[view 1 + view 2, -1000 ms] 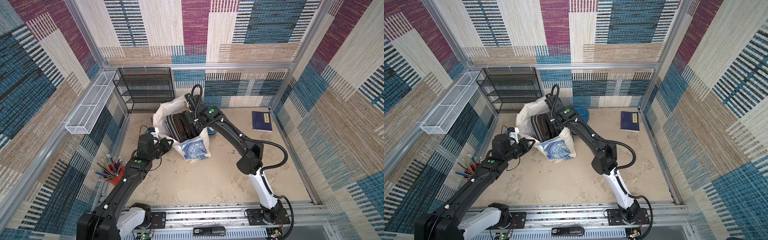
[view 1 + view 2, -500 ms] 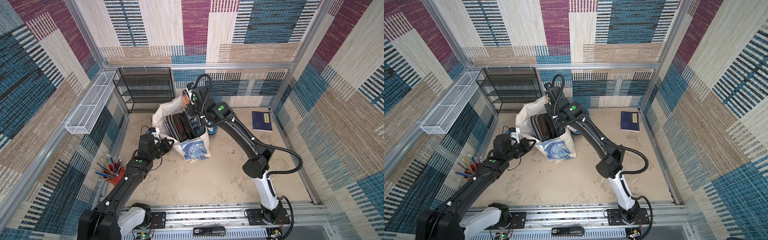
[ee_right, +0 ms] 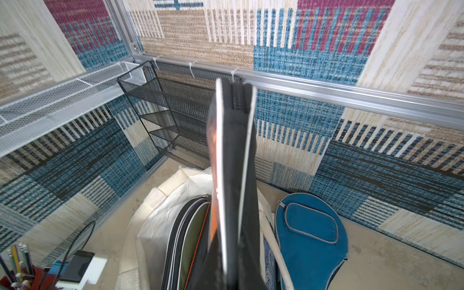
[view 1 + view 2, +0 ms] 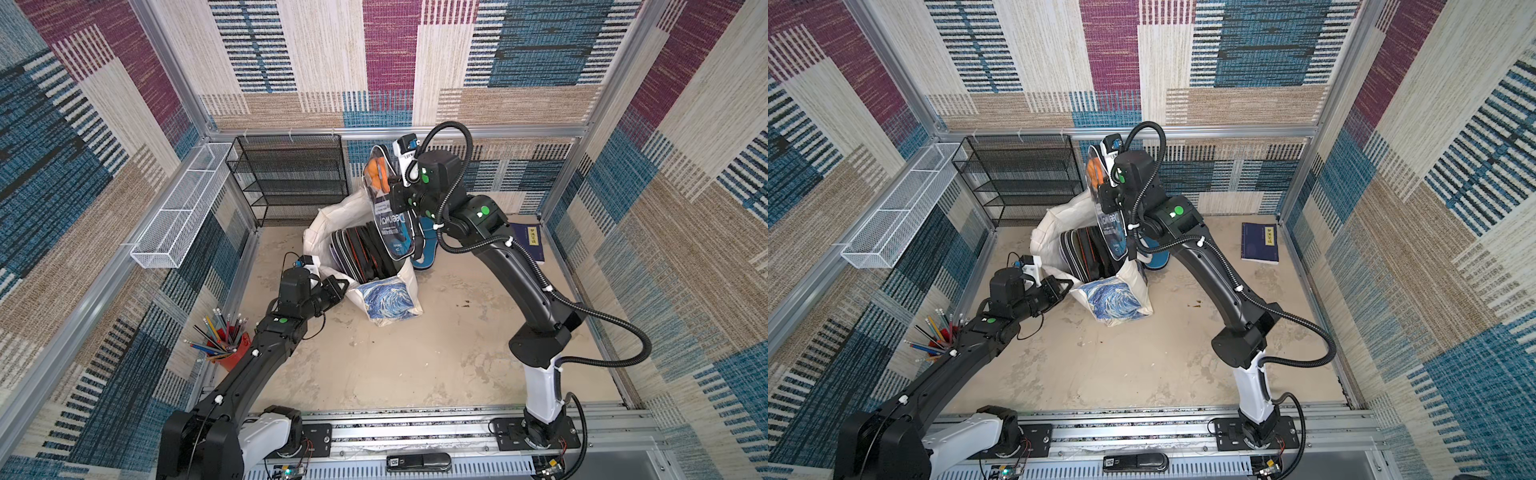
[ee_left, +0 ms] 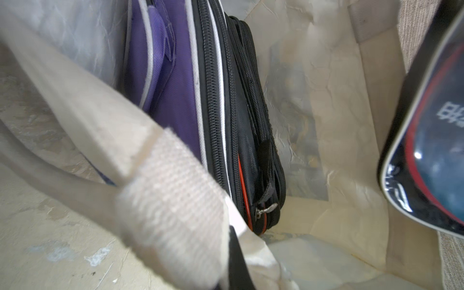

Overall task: Remove the ping pong set from the canvas bag
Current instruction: Pick up the ping pong set from the canvas bag, then place the ping pong set at the ping pong set.

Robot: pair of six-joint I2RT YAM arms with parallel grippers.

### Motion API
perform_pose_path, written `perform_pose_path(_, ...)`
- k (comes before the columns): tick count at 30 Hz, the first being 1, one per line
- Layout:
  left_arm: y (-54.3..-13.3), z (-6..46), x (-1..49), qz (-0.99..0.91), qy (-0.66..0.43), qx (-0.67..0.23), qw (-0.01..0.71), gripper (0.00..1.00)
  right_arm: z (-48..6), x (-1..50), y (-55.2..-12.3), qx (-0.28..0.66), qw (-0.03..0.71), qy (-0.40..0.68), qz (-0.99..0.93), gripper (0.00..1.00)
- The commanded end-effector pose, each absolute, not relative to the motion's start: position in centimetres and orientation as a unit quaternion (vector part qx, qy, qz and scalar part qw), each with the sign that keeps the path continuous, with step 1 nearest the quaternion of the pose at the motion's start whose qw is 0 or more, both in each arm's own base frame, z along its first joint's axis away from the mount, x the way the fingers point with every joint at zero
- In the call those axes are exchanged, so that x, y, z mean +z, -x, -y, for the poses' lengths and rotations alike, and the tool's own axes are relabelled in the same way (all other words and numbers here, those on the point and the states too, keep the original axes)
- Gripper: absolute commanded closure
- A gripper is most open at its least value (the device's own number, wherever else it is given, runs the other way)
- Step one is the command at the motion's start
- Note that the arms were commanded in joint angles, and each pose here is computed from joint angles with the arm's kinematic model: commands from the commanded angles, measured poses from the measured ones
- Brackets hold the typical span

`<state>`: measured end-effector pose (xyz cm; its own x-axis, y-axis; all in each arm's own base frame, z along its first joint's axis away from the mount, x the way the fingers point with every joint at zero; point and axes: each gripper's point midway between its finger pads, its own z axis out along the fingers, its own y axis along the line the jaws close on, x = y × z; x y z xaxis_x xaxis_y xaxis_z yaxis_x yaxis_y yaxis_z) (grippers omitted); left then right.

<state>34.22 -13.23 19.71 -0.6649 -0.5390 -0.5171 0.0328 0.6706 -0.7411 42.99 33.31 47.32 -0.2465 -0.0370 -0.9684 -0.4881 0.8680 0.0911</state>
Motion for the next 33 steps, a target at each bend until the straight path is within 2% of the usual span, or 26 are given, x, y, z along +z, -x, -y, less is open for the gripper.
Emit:
perform_pose_path(1,-34.4,13.0,19.5,-0.832,0.146,-0.367,0.390,1.00,-32.1,52.4,-42.7,0.252,0.636,0.137,-0.716,1.00)
perform_pose_path(7,-34.4,13.0,19.3,-0.833,0.147,-0.365,0.389,1.00,-29.4,54.1,-42.5,0.295,0.640,0.117,-0.700,1.00)
perform_pose_path(16,-34.4,12.9,19.0,-0.834,0.147,-0.363,0.389,1.00,-26.4,55.8,-42.1,0.297,0.657,0.094,-0.686,1.00)
perform_pose_path(33,-34.6,12.9,19.7,-0.838,0.139,-0.355,0.390,1.00,-18.2,52.3,-45.1,0.267,0.658,0.033,-0.703,1.00)
